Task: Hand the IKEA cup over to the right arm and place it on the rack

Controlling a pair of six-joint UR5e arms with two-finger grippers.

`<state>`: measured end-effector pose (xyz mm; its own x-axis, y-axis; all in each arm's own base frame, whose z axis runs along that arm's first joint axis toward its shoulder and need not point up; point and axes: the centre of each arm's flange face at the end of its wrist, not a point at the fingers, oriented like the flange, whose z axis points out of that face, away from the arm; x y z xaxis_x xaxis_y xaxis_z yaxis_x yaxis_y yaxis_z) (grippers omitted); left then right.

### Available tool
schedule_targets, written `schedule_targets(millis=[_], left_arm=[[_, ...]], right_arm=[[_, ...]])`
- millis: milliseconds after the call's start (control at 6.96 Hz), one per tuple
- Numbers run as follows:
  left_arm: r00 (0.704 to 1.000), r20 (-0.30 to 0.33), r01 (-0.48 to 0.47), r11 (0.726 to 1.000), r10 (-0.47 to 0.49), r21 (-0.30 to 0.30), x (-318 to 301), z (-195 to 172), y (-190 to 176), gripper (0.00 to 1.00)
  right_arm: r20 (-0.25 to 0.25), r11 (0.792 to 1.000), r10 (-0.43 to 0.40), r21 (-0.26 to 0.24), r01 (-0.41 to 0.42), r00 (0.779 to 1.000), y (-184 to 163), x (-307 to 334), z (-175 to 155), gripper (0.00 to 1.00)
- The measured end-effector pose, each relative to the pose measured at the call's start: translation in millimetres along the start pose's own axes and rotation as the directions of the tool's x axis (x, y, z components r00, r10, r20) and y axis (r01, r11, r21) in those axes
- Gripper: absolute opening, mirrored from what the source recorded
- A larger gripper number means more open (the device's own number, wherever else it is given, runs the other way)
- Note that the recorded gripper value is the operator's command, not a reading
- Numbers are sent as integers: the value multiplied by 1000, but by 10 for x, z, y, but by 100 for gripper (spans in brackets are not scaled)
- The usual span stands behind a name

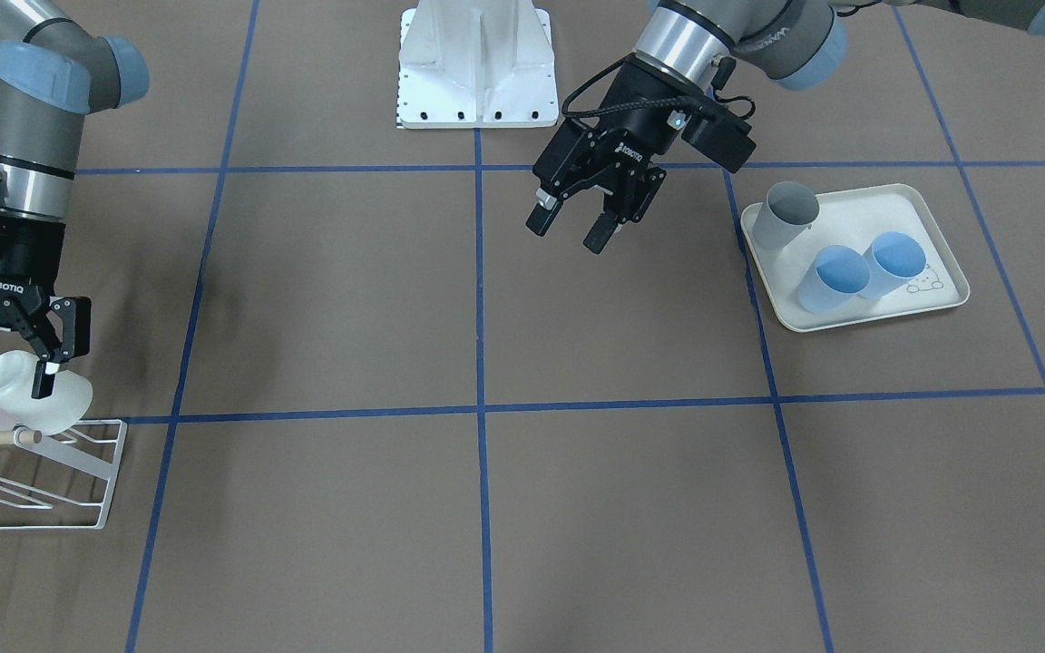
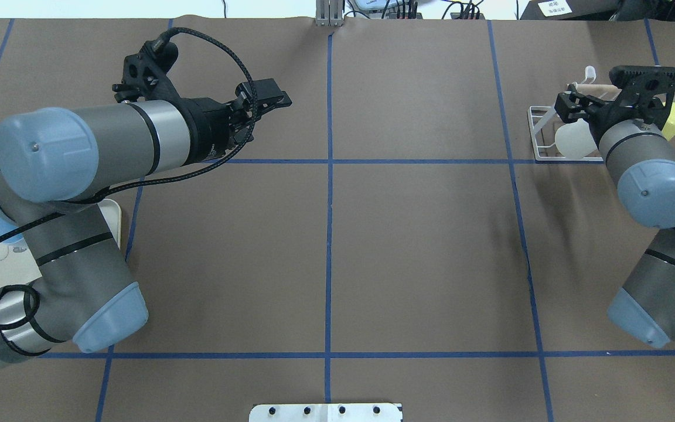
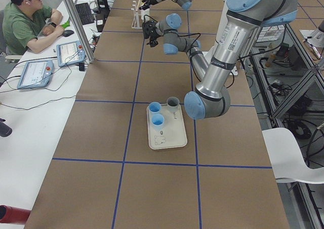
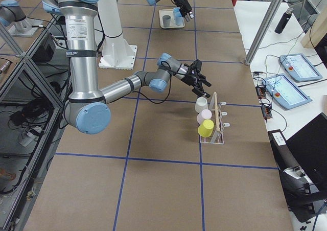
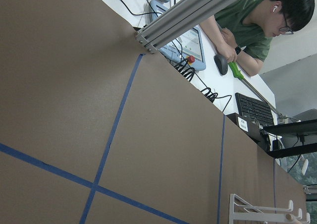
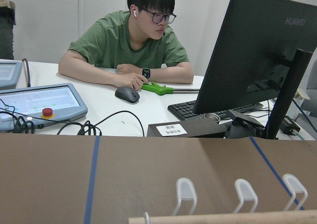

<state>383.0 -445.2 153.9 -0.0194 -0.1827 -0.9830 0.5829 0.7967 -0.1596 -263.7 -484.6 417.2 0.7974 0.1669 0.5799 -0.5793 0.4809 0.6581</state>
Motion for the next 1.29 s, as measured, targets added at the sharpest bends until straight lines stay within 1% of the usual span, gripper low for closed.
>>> schedule_targets(millis=[144, 287, 431, 575, 718, 862, 1005, 1149, 1293], left_arm=[[999, 26, -24, 1000, 24, -7, -16, -71, -228, 100], [995, 81, -61, 998, 63, -20, -71, -175, -534, 100], [982, 151, -106, 993, 112, -44, -161, -299, -861, 100], [960, 223, -153, 985, 168, -83, -345, -446, -1182, 100], [932, 283, -196, 971, 228, -136, -662, -601, -1457, 100], [892, 336, -244, 948, 303, -207, -1138, -781, -1688, 100], [850, 376, -279, 920, 369, -274, -1641, -950, -1822, 100], [805, 413, -298, 893, 425, -337, -2146, -1093, -1876, 100], [758, 445, -309, 863, 477, -399, -2591, -1193, -1905, 100]], right_arm=[[47, 1000, 27, -7, -27, 999, -150, -82, -160, 100], [97, 998, 61, -22, -59, 993, -281, -162, -327, 100], [153, 993, 113, -55, -106, 982, -384, -245, -498, 100], [214, 978, 194, -112, -174, 957, -479, -361, -666, 100], [268, 950, 297, -178, -256, 917, -584, -556, -805, 100], [310, 902, 417, -255, -348, 854, -692, -840, -935, 100], [338, 848, 517, -329, -416, 786, -766, -1140, -1083, 100], [354, 784, 608, -408, -468, 711, -781, -1480, -1276, 100], [357, 729, 673, -473, -496, 648, -762, -1765, -1455, 100]])
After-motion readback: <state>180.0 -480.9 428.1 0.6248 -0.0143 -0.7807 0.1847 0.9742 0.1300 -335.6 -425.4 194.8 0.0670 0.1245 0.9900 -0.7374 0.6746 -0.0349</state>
